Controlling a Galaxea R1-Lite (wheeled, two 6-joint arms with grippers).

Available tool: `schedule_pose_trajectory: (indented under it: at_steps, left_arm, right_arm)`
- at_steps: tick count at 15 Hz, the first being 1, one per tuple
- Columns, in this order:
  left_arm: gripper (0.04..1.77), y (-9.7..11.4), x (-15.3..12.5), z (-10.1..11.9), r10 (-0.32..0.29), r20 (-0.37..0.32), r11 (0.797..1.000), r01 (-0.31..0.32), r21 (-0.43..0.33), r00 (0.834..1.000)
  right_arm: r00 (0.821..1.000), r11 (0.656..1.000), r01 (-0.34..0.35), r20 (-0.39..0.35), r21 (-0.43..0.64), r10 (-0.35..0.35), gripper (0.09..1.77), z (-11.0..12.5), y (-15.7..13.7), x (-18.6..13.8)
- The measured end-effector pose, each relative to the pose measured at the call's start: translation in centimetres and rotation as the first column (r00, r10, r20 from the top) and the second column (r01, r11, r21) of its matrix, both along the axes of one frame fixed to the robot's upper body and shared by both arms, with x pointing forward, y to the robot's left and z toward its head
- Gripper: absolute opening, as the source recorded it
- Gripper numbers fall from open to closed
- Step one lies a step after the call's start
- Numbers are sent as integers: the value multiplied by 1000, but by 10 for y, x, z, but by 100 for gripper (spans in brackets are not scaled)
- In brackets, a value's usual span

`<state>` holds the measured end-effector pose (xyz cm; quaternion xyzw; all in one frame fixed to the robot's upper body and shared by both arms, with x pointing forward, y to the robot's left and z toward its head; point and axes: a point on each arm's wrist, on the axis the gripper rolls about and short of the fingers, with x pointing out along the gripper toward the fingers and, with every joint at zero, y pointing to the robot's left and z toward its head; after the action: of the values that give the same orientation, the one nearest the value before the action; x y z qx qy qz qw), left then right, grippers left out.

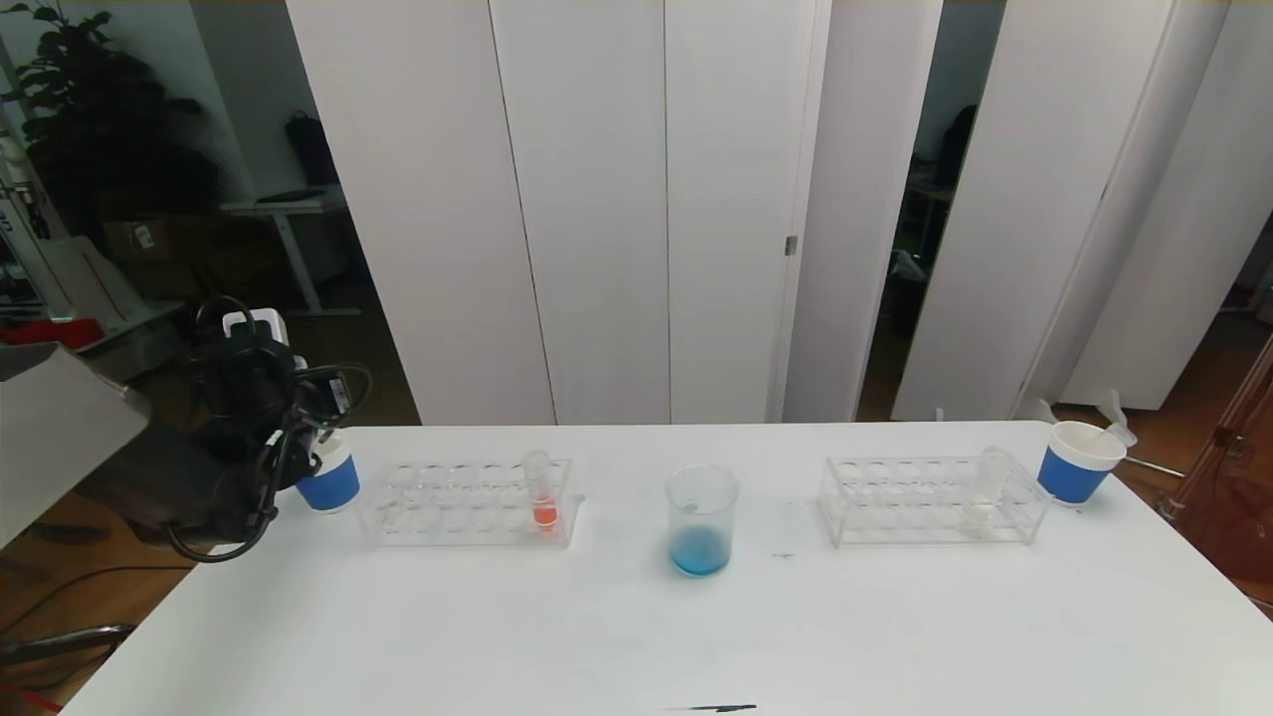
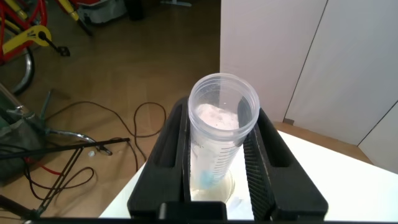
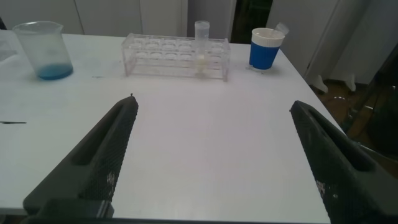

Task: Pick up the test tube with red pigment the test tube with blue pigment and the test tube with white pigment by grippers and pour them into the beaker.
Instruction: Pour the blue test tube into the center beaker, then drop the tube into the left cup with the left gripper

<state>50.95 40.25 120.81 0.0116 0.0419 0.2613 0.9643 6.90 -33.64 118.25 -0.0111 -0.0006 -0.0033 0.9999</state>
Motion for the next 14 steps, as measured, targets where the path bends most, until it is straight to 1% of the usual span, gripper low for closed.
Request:
schedule_pose_trajectory:
  at_steps: [5, 9, 10, 11, 12, 13, 14]
  left_arm:
    - [58, 12, 8, -32, 19, -60, 1000, -20, -13, 998]
    - [58, 12, 8, -45, 19, -91, 1000, -20, -20, 996]
    - [68, 12, 7, -47, 19, -96, 1000, -21, -21, 995]
    - [94, 12, 7, -48, 18, -100, 1000, -20, -22, 995]
    - [131, 12, 7, -48, 17, -102, 1000, -19, -22, 995]
    - [159, 12, 7, -48, 17, -105, 1000, -19, -22, 994]
    - [174, 12, 6, -47, 17, -109, 1000, -20, -22, 994]
  right_arm:
    - [1000, 1000, 0, 0, 0, 0, 175, 0, 0, 0]
    - [1000, 1000, 0, 0, 0, 0, 175, 0, 0, 0]
    - [1000, 1000, 0, 0, 0, 0, 175, 0, 0, 0]
    - [1000, 1000, 0, 0, 0, 0, 175, 0, 0, 0]
    - [1000, 1000, 0, 0, 0, 0, 175, 0, 0, 0]
    - [1000, 1000, 0, 0, 0, 0, 175, 0, 0, 0]
    - [1000, 1000, 0, 0, 0, 0, 175, 0, 0, 0]
